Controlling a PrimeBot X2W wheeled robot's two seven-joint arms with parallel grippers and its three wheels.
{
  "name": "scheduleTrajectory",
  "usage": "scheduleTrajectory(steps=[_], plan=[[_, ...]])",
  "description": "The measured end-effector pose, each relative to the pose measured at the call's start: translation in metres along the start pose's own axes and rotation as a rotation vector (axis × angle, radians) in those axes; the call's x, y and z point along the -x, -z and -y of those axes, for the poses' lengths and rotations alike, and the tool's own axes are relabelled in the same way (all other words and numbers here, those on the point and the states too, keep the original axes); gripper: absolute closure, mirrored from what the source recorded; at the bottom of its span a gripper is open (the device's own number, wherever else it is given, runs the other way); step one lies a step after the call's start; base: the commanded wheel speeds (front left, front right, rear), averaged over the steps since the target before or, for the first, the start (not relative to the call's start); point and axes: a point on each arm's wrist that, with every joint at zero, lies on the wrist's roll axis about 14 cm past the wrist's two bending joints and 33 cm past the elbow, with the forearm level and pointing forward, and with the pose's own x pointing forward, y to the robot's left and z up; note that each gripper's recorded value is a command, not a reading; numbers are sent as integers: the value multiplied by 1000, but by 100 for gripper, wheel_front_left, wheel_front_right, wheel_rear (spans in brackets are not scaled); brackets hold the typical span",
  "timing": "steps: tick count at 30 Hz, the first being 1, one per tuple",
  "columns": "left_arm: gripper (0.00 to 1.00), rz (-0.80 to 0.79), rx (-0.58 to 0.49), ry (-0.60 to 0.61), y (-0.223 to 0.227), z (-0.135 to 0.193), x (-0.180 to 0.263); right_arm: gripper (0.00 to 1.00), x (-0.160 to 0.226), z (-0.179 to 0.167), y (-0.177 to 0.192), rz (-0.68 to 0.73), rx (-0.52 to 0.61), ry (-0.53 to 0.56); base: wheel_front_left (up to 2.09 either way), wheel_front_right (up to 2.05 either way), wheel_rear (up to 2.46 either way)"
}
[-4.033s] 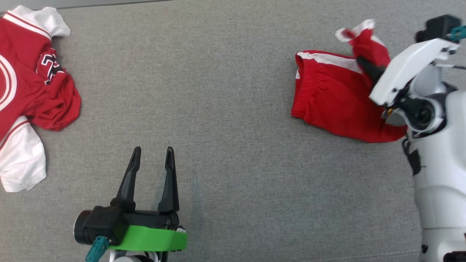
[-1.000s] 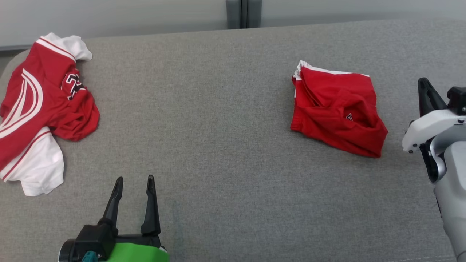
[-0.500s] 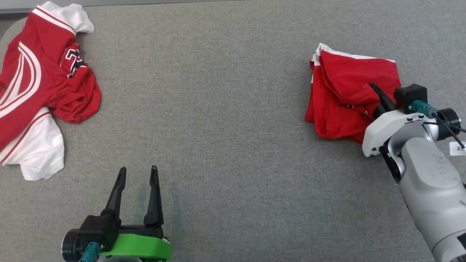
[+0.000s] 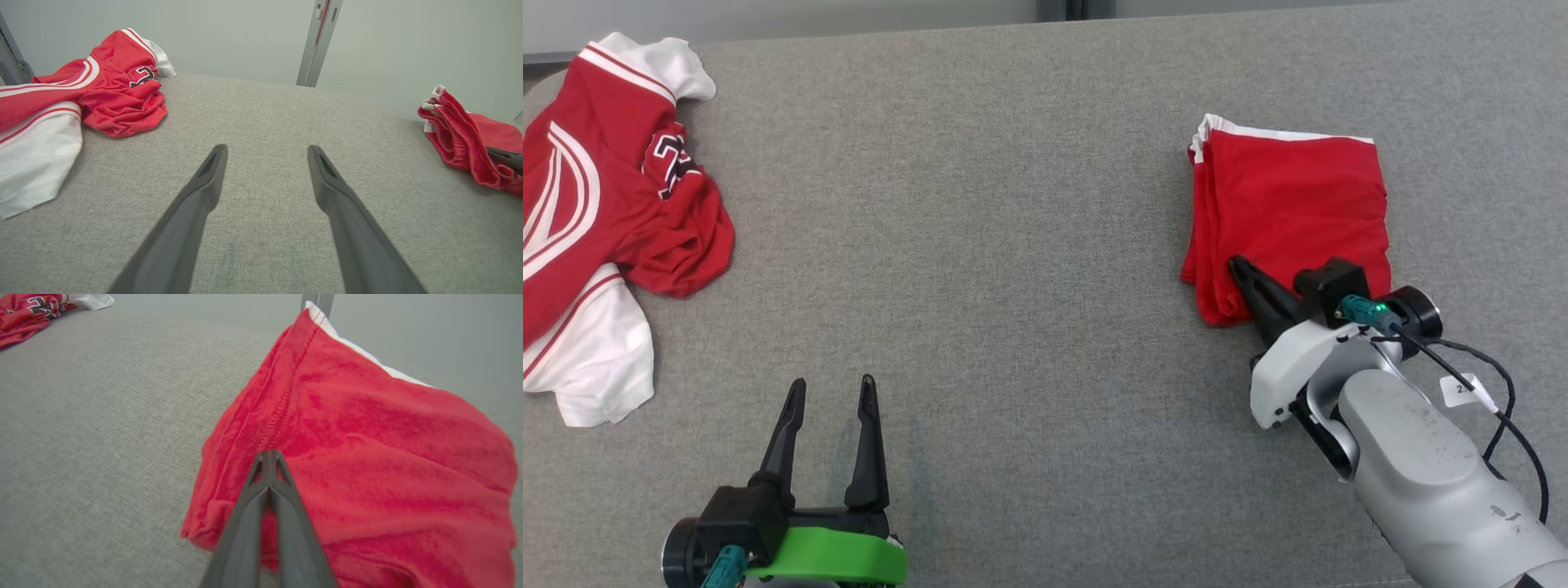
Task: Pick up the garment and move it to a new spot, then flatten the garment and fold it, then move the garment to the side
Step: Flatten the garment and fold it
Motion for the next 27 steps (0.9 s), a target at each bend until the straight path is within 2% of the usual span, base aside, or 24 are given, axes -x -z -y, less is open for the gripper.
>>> scheduleTrajectory(steps=[14, 20, 21, 22, 23, 24, 25, 27], plan=[[0, 3, 0, -2, -2, 2, 12, 100, 20, -38, 5, 5, -67, -51, 0, 0, 0], [0, 31, -4, -20, -11, -4, 19, 98, 35, -24, -30, 135, -122, 19, 0, 0, 0], [0, 34, -5, -26, -12, -6, 22, 73, 41, -17, -38, 170, -130, 44, 0, 0, 0], [0, 35, -7, -30, -13, -7, 26, 60, 48, -11, -45, 200, -130, 66, 0, 0, 0], [0, 37, -12, -33, -13, -9, 29, 42, 56, -5, -51, 228, -128, 92, 0, 0, 0], [0, 38, -15, -35, -14, -10, 32, 5, 63, -1, -55, 251, -124, 111, 0, 0, 0], [0, 42, -19, -36, -15, -11, 34, 0, 72, 4, -60, 278, -119, 134, 0, 0, 0], [0, 46, -25, -39, -16, -12, 40, 0, 90, 12, -66, 312, -108, 179, 0, 0, 0]])
